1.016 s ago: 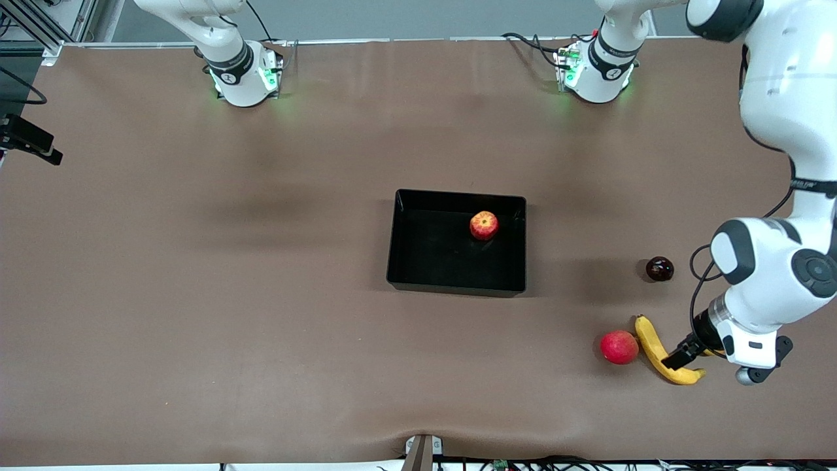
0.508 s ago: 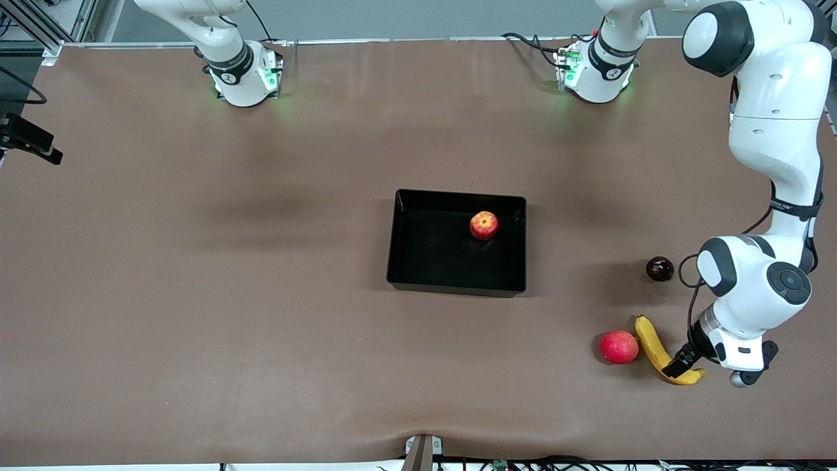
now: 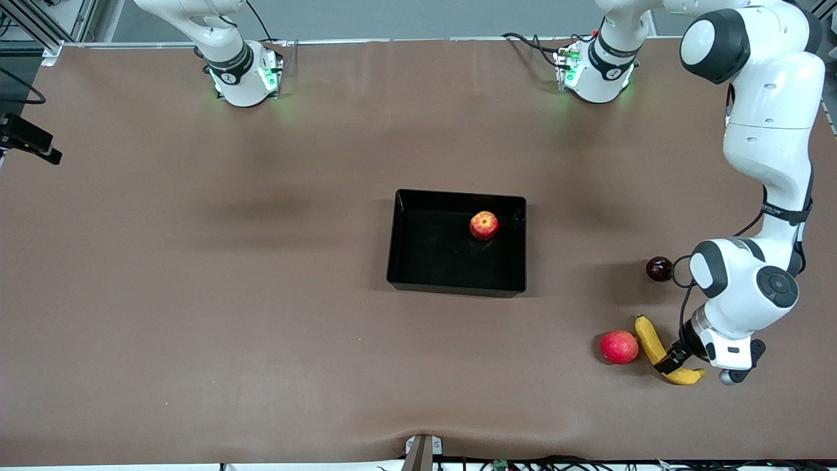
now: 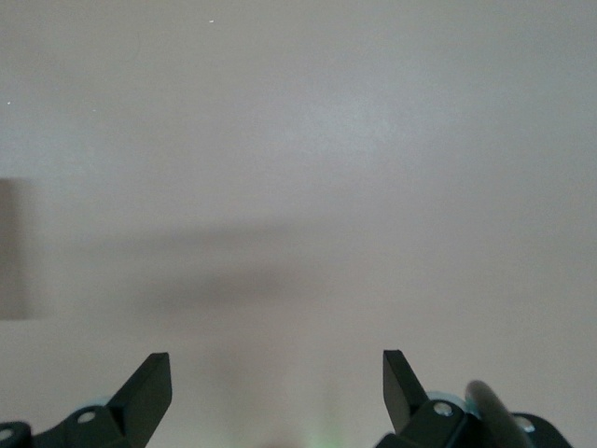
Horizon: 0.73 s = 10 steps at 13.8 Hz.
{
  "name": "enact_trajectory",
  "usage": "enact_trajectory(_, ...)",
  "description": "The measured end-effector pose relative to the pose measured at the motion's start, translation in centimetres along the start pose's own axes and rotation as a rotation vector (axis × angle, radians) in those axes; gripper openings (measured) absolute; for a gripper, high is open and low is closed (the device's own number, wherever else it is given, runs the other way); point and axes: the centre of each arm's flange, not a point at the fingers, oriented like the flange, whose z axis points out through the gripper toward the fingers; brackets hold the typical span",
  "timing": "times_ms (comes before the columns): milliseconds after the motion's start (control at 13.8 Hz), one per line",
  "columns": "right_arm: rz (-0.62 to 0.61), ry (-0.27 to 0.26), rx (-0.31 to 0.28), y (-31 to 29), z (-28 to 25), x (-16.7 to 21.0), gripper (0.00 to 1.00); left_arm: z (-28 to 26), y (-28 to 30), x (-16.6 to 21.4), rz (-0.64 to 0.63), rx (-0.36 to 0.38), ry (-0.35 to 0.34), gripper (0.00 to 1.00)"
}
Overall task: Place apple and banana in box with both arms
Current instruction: 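Move the left gripper back to the yellow banana, then grasp the banana by its middle with the left gripper and lift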
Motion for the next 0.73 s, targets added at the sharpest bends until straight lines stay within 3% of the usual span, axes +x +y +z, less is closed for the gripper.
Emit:
enact_trajectory(145, 0.0, 0.0, 0.0, 0.0, 0.0, 0.0, 1.0, 0.1, -0.1, 0.0, -0.001, -0.001, 0.002, 0.49)
enact_trajectory(290, 0.0, 0.0, 0.0, 0.0, 0.0, 0.0, 1.0, -0.1, 0.1, 0.2, -0.001, -0.006, 0.008, 0.36)
enact_trajectory(726, 0.001, -0.005, 0.0, 0.0, 0.0, -0.1, 1.0, -1.7, 1.9, 0.5, 0.061, -0.037, 0.027, 0.36)
